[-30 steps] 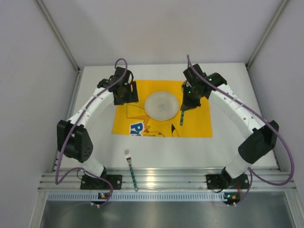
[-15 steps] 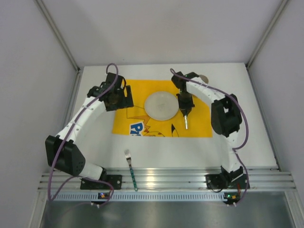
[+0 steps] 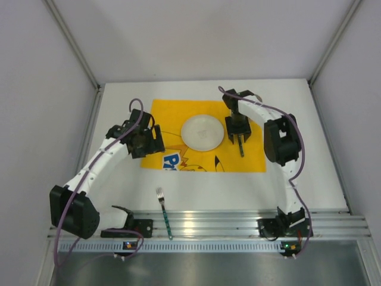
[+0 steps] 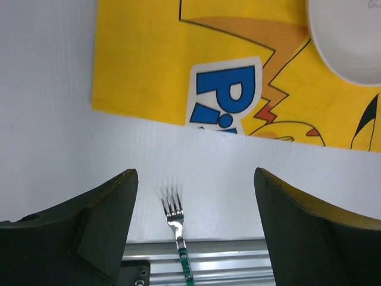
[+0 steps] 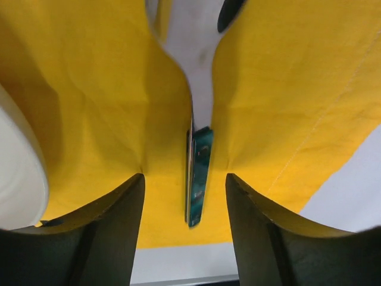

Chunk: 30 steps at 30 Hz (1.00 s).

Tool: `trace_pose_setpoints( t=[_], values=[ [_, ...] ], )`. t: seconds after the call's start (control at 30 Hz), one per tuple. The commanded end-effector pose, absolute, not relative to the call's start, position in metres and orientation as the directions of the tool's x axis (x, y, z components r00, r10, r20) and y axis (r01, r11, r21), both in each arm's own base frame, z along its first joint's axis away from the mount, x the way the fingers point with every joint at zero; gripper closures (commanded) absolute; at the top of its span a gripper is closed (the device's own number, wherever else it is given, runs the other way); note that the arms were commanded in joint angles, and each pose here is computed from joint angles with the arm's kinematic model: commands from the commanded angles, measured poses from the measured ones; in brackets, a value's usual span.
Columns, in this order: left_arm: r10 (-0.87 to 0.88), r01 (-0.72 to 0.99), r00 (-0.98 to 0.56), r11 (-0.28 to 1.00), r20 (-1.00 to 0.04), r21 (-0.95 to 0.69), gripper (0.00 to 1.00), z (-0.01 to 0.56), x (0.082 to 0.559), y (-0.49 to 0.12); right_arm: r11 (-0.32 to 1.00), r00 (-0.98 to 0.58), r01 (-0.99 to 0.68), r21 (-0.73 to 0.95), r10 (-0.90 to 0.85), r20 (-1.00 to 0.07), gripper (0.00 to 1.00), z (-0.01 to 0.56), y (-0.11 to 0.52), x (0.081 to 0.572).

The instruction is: Set the dinner table for one person

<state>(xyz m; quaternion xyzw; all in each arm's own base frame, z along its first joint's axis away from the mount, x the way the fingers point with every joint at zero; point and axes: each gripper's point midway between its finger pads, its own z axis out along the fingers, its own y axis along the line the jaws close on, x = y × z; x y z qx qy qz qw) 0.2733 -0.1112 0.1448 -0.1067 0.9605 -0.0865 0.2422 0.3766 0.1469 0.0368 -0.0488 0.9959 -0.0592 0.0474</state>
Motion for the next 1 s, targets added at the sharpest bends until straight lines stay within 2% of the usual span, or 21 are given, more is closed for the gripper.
trace_pose_setpoints(
  t=[0.0, 0.07, 0.2, 0.33, 0.5, 0.63, 0.97],
  values=[
    [-0.276, -0.181, -0.865, 0.95, -0.42, -0.253, 0.16, 0.144, 0.251, -0.115, 0.991, -0.982, -0.109, -0.082, -0.12, -0.149, 0.42, 0.045, 0.16, 0.389],
    [-0.279, -0.195, -0.88, 0.95, -0.384, -0.243, 0.16, 0.133, 0.235, -0.115, 0.993, -0.978, -0.102, -0.064, -0.112, -0.178, 0.32, 0.055, 0.162, 0.388],
    [-0.272, -0.221, -0.917, 0.955, -0.291, -0.197, 0.18, 0.109, 0.204, -0.117, 0.994, -0.97, -0.103, -0.026, -0.106, -0.217, 0.26, 0.08, 0.169, 0.377],
    [-0.237, -0.213, -0.944, 0.969, -0.228, -0.125, 0.19, 0.085, 0.177, -0.122, 0.991, -0.945, -0.125, 0.04, -0.107, -0.309, 0.2, 0.132, 0.185, 0.359],
    [-0.184, -0.176, -0.969, 0.982, -0.167, -0.064, 0.21, 0.079, 0.15, -0.128, 0.984, -0.918, -0.152, 0.093, -0.106, -0.381, 0.17, 0.18, 0.19, 0.326],
    [-0.202, -0.194, -0.971, 0.978, -0.13, -0.073, 0.23, 0.072, 0.124, -0.129, 0.982, -0.917, -0.154, 0.108, -0.101, -0.387, 0.16, 0.193, 0.179, 0.301],
    [-0.248, -0.238, -0.964, 0.966, -0.095, -0.101, 0.27, 0.046, 0.076, -0.141, 0.981, -0.925, -0.166, 0.098, -0.12, -0.36, 0.13, 0.182, 0.15, 0.247]
  ],
)
